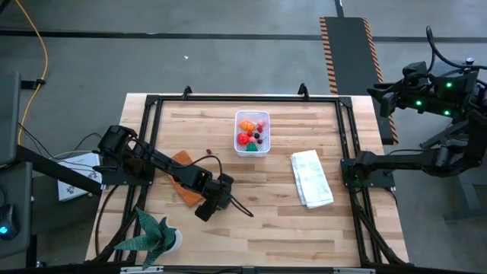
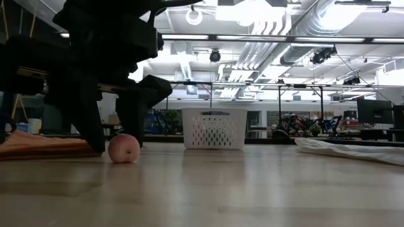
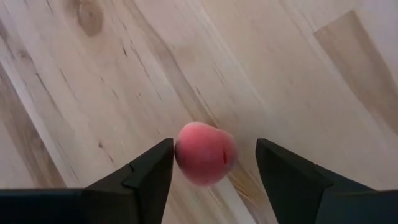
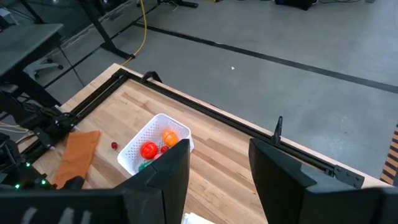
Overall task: Pick and placing Produce into tupperware
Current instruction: Put the pink peach into the white bin
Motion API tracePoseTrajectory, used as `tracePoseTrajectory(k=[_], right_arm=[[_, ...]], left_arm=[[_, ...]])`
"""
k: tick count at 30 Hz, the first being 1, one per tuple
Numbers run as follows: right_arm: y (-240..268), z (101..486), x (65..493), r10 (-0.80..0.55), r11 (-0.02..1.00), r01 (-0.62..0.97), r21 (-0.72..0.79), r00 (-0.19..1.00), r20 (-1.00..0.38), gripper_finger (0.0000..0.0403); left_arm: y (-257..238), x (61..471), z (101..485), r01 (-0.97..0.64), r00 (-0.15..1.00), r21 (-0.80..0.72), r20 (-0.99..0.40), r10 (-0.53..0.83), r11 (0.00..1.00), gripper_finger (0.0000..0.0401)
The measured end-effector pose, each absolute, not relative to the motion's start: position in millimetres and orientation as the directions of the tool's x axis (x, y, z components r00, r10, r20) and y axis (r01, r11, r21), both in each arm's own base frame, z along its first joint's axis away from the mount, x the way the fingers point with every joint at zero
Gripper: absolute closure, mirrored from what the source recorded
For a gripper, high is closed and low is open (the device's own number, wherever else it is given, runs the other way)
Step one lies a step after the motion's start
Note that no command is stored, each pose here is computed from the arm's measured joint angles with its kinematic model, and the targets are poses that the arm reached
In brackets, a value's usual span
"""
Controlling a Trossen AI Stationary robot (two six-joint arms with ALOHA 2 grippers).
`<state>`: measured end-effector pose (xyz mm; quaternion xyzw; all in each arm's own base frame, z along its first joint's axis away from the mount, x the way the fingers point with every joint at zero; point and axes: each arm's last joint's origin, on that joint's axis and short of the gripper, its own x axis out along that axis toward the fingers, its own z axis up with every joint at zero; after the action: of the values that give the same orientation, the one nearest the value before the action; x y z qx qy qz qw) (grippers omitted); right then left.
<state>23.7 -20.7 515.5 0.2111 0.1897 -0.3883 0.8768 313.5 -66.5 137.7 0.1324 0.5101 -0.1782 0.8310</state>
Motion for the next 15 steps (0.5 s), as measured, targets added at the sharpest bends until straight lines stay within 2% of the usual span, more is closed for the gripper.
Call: tracePoseTrajectory(k=[15], right_arm=[[-20.7,515.5,23.7,-0.601,0.604,0.763,0.232,0.627,-0.496,0.0245]], left_arm=[[-66.6,313.2,137.7,0.433,0.413,0.033,-0.896,-0.165,0.901,0.0235]])
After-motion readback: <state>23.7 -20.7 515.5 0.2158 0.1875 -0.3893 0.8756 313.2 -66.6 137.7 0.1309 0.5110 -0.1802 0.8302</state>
